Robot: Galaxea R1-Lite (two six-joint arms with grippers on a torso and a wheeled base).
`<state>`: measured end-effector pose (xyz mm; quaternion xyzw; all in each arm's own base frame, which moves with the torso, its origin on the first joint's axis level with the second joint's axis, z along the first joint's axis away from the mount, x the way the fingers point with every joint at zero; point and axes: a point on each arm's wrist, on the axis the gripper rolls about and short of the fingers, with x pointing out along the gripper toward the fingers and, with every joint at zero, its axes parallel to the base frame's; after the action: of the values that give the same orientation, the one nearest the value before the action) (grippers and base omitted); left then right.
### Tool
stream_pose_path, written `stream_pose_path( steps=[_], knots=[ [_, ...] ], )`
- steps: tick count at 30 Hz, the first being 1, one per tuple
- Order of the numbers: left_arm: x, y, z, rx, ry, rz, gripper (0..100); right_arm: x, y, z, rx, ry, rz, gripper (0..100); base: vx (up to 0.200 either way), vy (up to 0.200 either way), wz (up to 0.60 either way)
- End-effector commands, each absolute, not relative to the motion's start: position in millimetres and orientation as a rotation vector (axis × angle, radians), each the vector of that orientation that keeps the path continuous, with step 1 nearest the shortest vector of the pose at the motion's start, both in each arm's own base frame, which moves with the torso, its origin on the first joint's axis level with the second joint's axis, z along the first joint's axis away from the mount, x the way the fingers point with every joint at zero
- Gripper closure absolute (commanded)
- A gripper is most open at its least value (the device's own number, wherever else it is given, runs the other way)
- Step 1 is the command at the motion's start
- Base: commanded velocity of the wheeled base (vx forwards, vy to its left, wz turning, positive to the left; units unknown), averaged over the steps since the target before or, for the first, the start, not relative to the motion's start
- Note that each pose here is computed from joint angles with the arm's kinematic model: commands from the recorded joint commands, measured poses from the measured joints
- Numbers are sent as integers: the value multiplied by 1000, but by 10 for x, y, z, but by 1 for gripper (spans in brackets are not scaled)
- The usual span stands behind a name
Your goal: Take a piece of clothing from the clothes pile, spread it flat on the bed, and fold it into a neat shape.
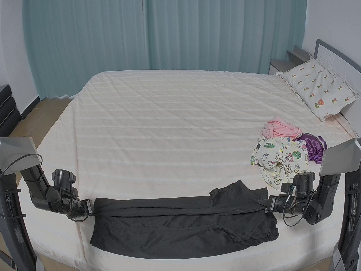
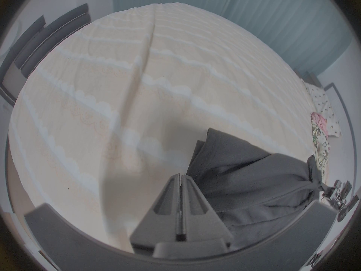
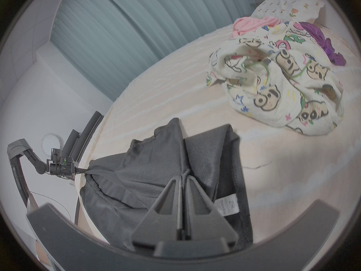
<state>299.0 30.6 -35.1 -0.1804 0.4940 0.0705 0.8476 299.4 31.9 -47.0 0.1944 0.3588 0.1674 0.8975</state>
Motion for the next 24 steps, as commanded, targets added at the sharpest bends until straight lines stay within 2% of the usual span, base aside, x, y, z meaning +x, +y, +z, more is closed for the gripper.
stream_pose_path(
  steps=[1,7,11,18,22,24],
  knots=[
    [2904,288,-384,-357,1073,140,0,2952,332,-506,399,767,348,0,0,0,0],
    [2865,281,-394,-344,1085,143,0,2939,322,-476,396,758,348,0,0,0,0],
    [2856,302,-351,-362,1074,157,0,2999,226,-341,412,695,329,0,0,0,0],
    [2870,449,1,-530,942,206,0,3084,364,28,482,589,374,0,0,0,0],
    [2930,494,149,-625,880,215,0,3090,542,10,482,611,419,0,0,0,0],
    [2985,484,166,-676,873,229,0,3140,657,-202,469,669,428,0,0,0,0]
  ],
)
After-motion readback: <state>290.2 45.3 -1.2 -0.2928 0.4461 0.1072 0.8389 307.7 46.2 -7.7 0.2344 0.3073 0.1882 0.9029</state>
